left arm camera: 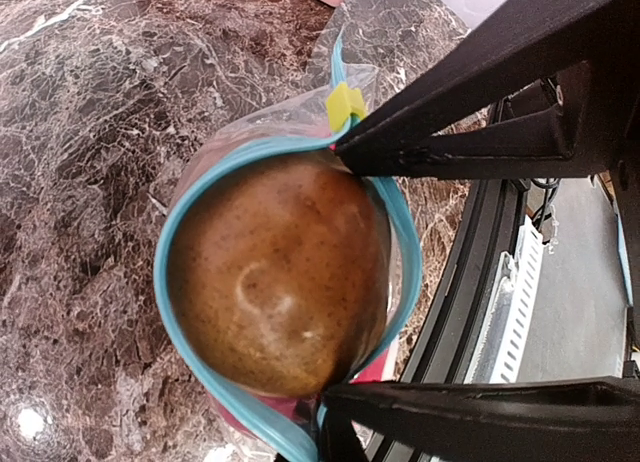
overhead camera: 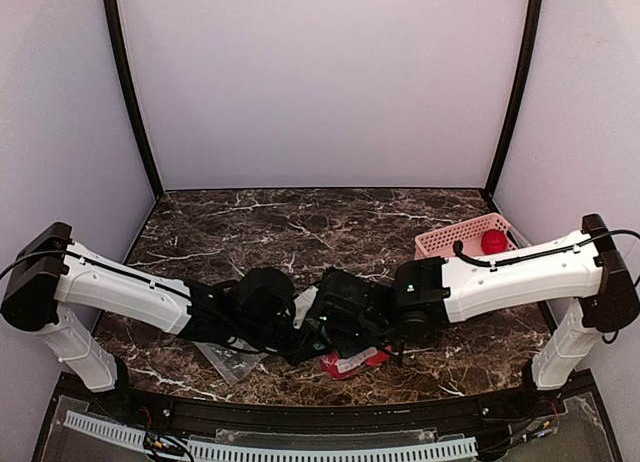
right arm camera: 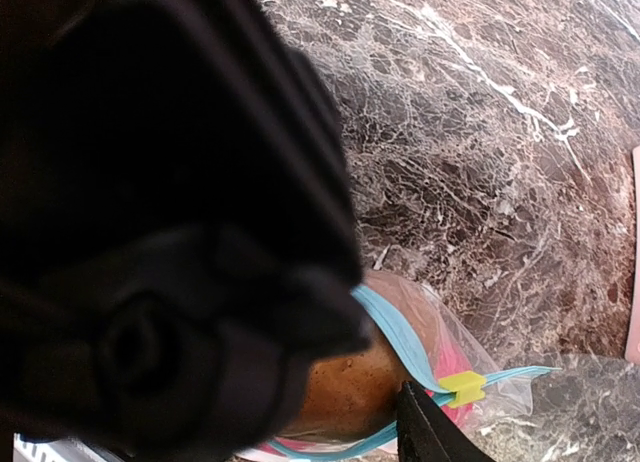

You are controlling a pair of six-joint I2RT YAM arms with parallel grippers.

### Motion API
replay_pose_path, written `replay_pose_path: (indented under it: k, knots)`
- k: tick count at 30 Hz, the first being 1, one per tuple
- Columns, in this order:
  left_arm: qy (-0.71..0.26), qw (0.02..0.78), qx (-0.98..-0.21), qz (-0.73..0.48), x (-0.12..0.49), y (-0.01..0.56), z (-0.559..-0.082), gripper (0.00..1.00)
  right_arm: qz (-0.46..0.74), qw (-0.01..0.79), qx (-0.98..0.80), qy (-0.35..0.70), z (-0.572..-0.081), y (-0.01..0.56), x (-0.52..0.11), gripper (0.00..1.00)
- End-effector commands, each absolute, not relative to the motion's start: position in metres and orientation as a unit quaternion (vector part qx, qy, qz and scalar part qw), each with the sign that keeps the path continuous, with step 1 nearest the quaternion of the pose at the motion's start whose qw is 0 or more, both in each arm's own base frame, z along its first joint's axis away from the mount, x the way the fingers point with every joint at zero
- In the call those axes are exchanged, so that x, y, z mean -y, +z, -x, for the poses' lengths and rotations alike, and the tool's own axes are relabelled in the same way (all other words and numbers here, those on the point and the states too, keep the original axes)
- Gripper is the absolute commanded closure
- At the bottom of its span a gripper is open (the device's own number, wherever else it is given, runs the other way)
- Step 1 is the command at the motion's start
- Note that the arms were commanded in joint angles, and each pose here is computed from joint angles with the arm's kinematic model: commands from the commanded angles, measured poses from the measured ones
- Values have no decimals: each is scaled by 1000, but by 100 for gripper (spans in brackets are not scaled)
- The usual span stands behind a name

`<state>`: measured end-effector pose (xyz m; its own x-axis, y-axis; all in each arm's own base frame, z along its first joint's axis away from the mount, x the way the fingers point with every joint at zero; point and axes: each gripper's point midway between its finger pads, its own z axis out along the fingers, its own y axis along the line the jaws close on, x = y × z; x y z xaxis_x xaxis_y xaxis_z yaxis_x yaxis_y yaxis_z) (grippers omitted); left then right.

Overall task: Place the food in the zip-top bag and seal the zipper
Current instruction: Adjust the fake fruit in the zipper food storage bag.

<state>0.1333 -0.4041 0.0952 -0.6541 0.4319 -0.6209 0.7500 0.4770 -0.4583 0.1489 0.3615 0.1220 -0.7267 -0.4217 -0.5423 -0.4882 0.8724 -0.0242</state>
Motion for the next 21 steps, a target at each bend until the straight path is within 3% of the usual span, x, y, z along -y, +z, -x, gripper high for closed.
replay_pose_path:
  k: [1,2,6,9,11,17,21]
  knots:
    - [-398,237,-801,-381,416,113,-123,98,239,254,-936,56,-154,97,-352,45]
    - [-398,238,-802,-378,415,114,-124,96,238,253,-936,56,-154,96,-350,46]
    - [-404,246,-807,-352,409,121,-126,70,252,254,-931,76,-150,96,-352,48]
    - [-409,256,-811,-330,404,127,-129,42,260,256,-926,99,-146,99,-355,48]
    - [-404,265,-816,-317,399,131,-134,34,263,257,-924,108,-144,100,-356,49]
    - [-377,282,-841,-267,379,132,-157,35,267,254,-923,113,-140,100,-356,49]
    - [-378,276,-850,-242,370,133,-169,25,268,253,-922,114,-138,98,-356,49]
